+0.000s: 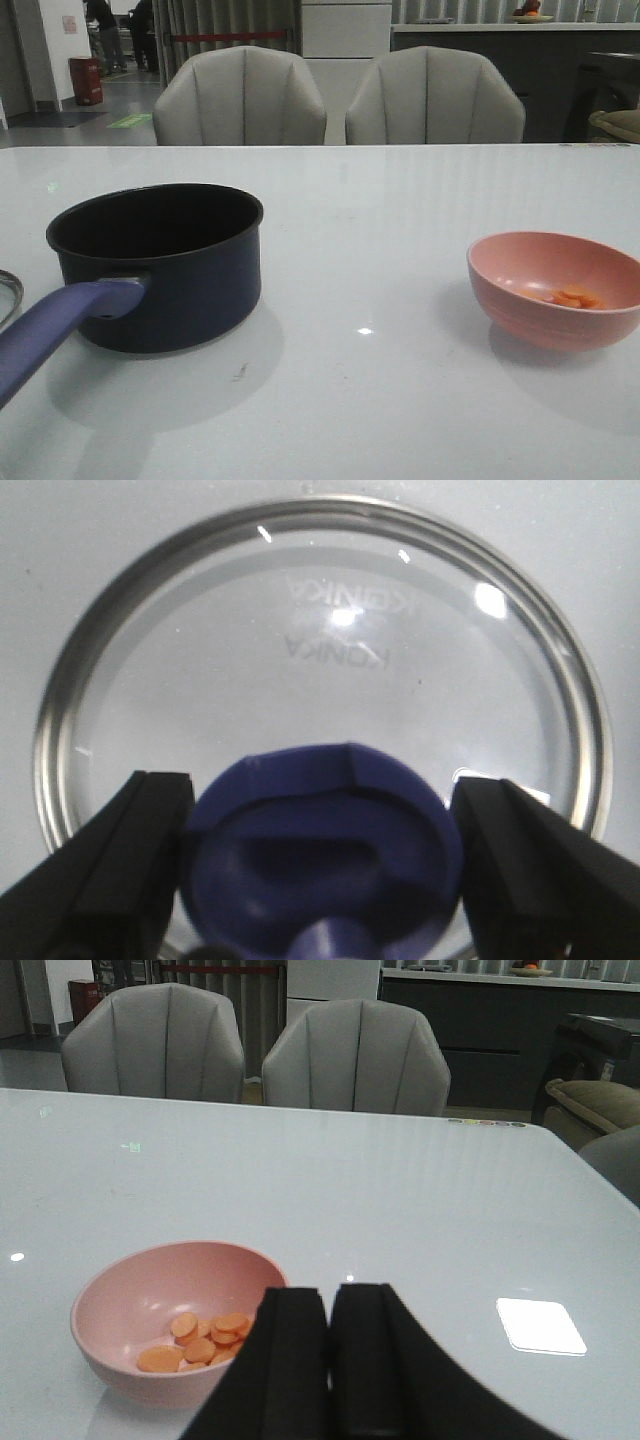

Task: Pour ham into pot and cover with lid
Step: 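Set the glass lid down on the table beside the pot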

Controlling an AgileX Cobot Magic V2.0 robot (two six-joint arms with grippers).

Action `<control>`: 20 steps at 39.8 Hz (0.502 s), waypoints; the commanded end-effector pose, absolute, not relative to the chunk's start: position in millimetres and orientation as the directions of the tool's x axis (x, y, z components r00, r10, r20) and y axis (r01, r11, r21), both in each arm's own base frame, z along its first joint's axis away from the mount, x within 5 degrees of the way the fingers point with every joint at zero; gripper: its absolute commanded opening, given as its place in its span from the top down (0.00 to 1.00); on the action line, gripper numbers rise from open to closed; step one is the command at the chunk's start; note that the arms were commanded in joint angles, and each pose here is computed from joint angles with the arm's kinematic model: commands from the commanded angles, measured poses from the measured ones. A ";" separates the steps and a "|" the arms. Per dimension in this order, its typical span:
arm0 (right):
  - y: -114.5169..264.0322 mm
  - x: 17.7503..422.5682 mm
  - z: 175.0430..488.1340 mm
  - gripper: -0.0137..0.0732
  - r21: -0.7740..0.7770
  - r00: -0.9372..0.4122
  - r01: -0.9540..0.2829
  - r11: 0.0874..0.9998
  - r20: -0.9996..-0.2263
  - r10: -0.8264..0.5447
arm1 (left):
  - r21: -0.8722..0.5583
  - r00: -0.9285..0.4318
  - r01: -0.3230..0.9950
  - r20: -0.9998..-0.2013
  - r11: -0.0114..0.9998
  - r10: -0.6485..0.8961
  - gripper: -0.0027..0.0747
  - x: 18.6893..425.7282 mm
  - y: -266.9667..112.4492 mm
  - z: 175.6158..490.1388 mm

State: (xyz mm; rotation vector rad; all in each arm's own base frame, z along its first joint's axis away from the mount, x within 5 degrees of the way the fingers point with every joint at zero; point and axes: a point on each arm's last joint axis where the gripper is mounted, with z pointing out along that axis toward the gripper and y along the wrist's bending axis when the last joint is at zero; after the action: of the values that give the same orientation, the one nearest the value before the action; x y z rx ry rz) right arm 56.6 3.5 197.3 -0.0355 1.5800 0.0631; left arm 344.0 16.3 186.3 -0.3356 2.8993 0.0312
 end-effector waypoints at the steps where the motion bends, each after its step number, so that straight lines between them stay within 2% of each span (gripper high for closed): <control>1: 3.1 54.6 207.5 0.67 -0.001 0.095 -0.057 0.998 -0.995 0.004 | -0.015 -0.929 -0.229 -0.296 0.973 -0.223 0.30 347.7 17.4 210.3; 11: 3.1 54.6 207.5 0.67 -0.001 0.095 -0.057 0.998 -0.995 0.004 | -0.007 -0.934 -0.226 -0.282 0.974 -0.219 0.30 351.1 17.9 227.4; 20: 3.1 54.6 207.5 0.67 -0.001 0.095 -0.057 0.998 -0.995 0.004 | -0.011 -0.933 -0.155 -0.328 0.988 -0.150 0.30 347.9 0.8 243.1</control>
State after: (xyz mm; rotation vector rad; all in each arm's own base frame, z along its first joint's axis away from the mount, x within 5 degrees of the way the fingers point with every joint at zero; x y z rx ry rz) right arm 56.6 3.5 197.3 -0.0355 1.5800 0.0631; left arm 348.0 9.4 215.5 -0.2740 2.8909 0.0386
